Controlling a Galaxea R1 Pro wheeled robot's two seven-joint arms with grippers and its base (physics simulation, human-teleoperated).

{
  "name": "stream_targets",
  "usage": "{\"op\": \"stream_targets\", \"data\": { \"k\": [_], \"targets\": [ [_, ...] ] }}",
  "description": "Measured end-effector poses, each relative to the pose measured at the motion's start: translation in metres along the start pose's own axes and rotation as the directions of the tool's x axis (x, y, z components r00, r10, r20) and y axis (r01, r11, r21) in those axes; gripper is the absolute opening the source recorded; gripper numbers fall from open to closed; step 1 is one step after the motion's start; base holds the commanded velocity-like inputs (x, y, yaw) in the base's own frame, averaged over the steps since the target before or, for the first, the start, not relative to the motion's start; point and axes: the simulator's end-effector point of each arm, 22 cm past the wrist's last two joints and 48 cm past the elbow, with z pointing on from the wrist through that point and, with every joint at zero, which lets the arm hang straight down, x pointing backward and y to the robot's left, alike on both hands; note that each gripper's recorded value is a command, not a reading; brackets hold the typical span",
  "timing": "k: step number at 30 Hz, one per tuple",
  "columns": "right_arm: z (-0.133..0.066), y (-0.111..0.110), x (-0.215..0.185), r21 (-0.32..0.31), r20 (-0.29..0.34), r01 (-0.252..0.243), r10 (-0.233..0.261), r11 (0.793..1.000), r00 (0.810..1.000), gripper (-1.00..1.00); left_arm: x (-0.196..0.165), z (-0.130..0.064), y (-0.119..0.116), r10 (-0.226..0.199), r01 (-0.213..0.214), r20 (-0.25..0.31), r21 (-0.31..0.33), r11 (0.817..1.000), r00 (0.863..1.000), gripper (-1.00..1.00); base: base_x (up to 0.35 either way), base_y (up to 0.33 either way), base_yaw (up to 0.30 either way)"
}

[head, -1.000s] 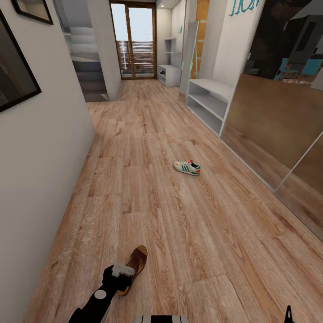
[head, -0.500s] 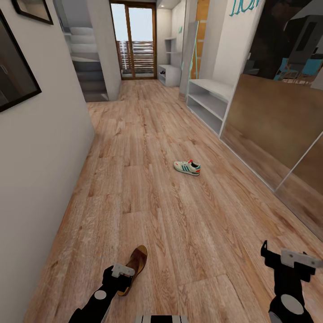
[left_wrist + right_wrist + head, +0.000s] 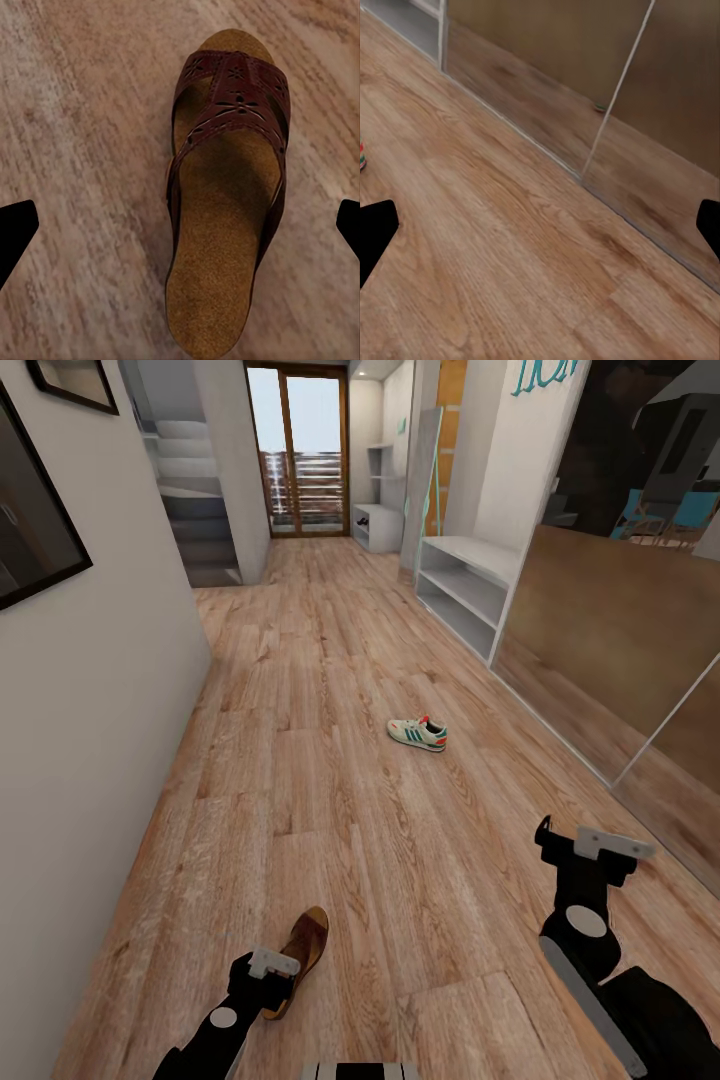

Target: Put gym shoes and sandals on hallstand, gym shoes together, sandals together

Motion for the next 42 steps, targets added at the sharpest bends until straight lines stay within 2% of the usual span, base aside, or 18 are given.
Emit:
{"op": "stream_targets", "data": {
  "k": [2, 8, 15, 42],
  "targets": [
    [-0.003, 0.007, -0.004, -0.005, 0.009, -0.003, 0.003, 1.0, 1.0, 1.0, 0.0, 0.0, 0.0, 0.0, 0.0, 0.0, 0.001, 1.0, 1.0, 1.0, 0.0, 0.0, 0.0],
    [-0.022, 0.038, -0.016, -0.049, 0.078, 0.038, -0.034, 0.998, 0.996, 1.0, 0.0, 0.0, -0.002, -0.001, 0.001, -0.001, 0.002, 1.0, 1.0, 1.0, 0.0, 0.0, 0.0],
    [-0.032, 0.054, -0.016, -0.082, 0.086, 0.041, -0.034, 0.996, 0.996, 1.0, 0.001, 0.0, -0.003, -0.001, 0.002, -0.003, 0.003, 1.0, 1.0, 1.0, 0.0, 0.0, 0.0],
    [-0.044, 0.075, -0.012, -0.133, 0.089, 0.057, -0.045, 0.989, 0.995, 1.0, 0.005, 0.0, 0.002, 0.001, -0.001, -0.009, -0.002, 1.0, 1.0, 1.0, 0.0, 0.0, 0.0]
  ]
}}
